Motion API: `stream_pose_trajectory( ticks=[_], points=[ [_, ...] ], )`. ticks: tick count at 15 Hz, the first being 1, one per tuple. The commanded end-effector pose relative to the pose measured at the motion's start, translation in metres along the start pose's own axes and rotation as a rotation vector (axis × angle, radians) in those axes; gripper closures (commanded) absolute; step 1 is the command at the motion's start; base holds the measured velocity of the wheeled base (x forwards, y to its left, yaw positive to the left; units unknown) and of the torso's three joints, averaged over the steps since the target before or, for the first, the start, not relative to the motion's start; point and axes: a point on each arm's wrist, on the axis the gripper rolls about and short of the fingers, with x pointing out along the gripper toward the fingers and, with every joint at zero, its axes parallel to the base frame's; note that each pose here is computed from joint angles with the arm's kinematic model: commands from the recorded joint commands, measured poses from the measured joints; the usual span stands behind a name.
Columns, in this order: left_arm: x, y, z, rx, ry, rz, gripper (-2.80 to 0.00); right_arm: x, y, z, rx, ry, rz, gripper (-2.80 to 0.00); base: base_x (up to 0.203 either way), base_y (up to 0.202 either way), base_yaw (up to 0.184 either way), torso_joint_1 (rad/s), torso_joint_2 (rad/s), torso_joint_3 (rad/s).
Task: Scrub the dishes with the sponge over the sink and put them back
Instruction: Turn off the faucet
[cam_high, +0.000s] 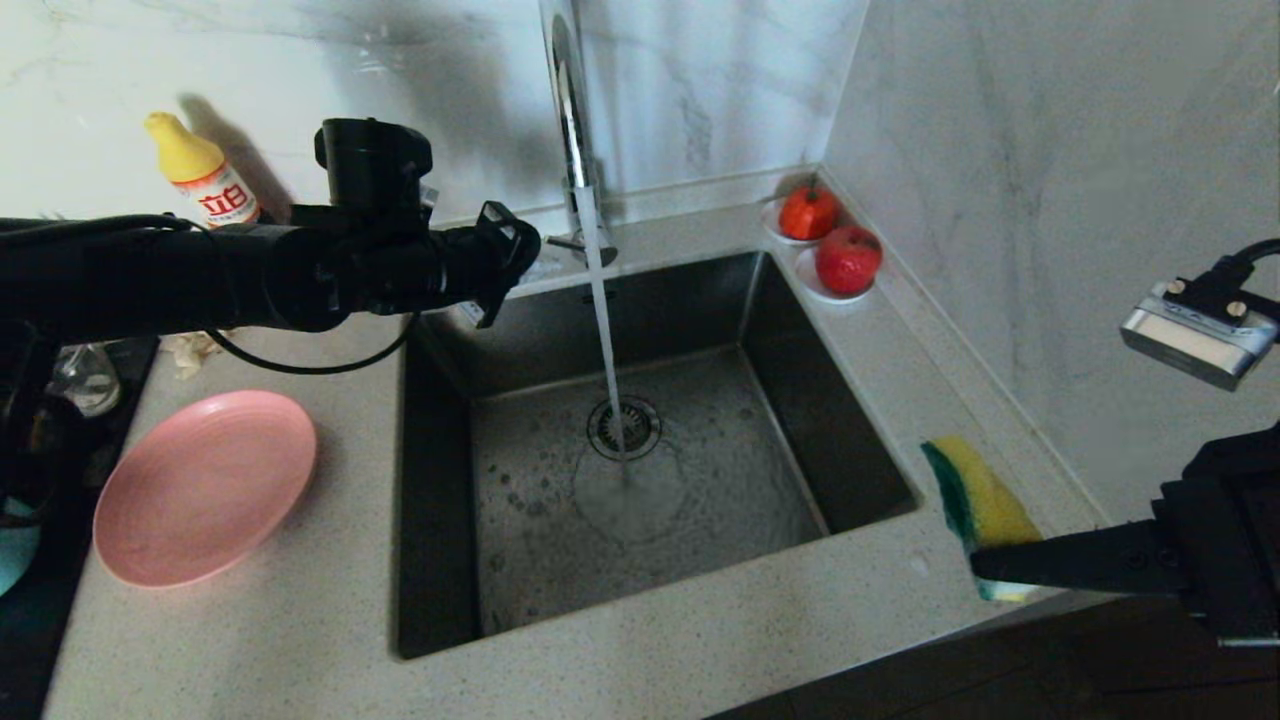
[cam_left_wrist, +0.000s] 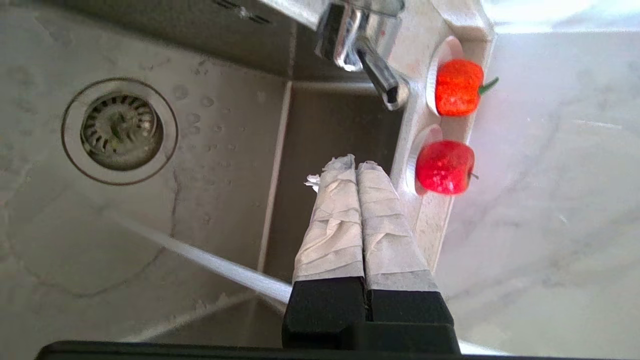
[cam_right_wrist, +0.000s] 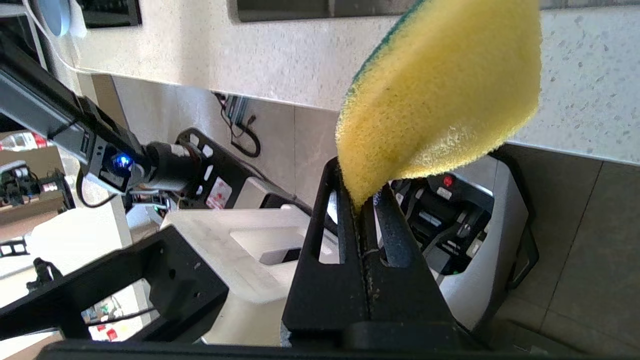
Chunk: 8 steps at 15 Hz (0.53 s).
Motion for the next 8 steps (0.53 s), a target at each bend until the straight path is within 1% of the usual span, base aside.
stream_pose_trajectory(
  ticks=[1,2,4,8],
  points=[
    [0.004,-0.001,0.003,-0.002,-0.011,-0.011,0.0,0.002,-0.003,-0.001,0.008,0.005,-0.002,0.0,0.0,0.0,0.0,0.0,0.0,0.0],
    [0.005,-0.002,0.004,-0.003,-0.013,-0.014,0.0,0.002,-0.002,-0.001,0.006,0.006,0.002,0.0,0.0,0.0,0.0,0.0,0.0,0.0],
    [0.01,-0.002,0.006,-0.028,-0.024,-0.023,0.0,0.003,-0.003,-0.001,0.004,0.008,0.001,0.0,0.0,0.0,0.0,0.0,0.0,0.0],
    [0.019,0.005,0.006,-0.033,-0.032,-0.011,0.0,0.003,-0.003,-0.001,0.004,0.009,0.001,0.0,0.0,0.0,0.0,0.0,0.0,0.0]
  ],
)
